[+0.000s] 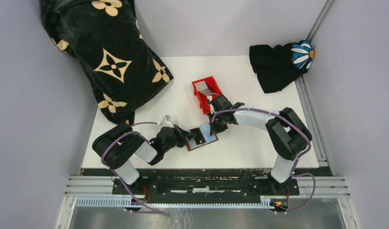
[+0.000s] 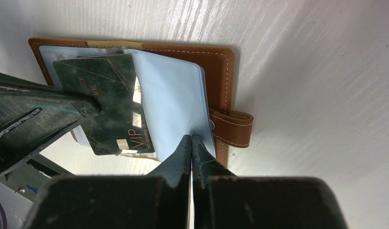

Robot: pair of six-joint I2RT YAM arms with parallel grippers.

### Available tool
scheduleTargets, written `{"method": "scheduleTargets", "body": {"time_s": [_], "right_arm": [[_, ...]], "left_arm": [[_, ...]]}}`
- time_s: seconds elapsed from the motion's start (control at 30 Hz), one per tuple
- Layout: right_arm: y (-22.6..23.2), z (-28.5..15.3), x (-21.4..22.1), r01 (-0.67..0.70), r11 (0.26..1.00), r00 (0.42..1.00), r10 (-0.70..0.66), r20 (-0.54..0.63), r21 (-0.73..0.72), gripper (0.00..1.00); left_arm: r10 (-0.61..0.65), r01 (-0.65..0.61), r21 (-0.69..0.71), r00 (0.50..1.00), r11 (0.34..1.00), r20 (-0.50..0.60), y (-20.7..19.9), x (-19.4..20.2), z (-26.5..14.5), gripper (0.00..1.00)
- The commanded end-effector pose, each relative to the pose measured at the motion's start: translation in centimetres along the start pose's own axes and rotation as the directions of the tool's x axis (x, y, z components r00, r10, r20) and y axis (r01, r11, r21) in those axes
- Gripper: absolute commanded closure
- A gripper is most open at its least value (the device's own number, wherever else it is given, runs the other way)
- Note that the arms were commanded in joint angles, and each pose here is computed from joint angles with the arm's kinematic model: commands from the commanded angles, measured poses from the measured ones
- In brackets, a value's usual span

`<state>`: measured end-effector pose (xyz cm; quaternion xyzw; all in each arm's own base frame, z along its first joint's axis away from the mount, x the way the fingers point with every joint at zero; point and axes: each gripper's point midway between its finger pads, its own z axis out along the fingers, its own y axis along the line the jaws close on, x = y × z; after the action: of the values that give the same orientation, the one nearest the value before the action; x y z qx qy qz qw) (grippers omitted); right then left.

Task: Put the credit cards into the card holder
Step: Insert the credit card into the card holder.

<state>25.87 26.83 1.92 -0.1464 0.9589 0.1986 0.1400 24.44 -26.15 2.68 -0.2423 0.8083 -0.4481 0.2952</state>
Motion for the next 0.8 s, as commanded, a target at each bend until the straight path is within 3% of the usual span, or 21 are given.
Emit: {"method": "scheduleTargets", "body": {"time_s": [0.0, 0.77], "right_arm": [[-0.03, 0.34, -0.48, 0.008, 1.0, 1.0, -0.008, 0.013, -0.008, 0.99], [-0.04, 0.77, -0.64, 0.005, 1.0, 1.0, -0.005, 0.003, -0.008, 0.99]], "left_arm": [[-0.011, 0.011, -0.022, 1.0, 1.0, 0.009, 0.49, -0.4, 0.73, 0.97], [-0.023, 0.022, 0.029, 1.0, 0.999, 0.008, 0.47, 0.31, 1.2, 0.97]]}}
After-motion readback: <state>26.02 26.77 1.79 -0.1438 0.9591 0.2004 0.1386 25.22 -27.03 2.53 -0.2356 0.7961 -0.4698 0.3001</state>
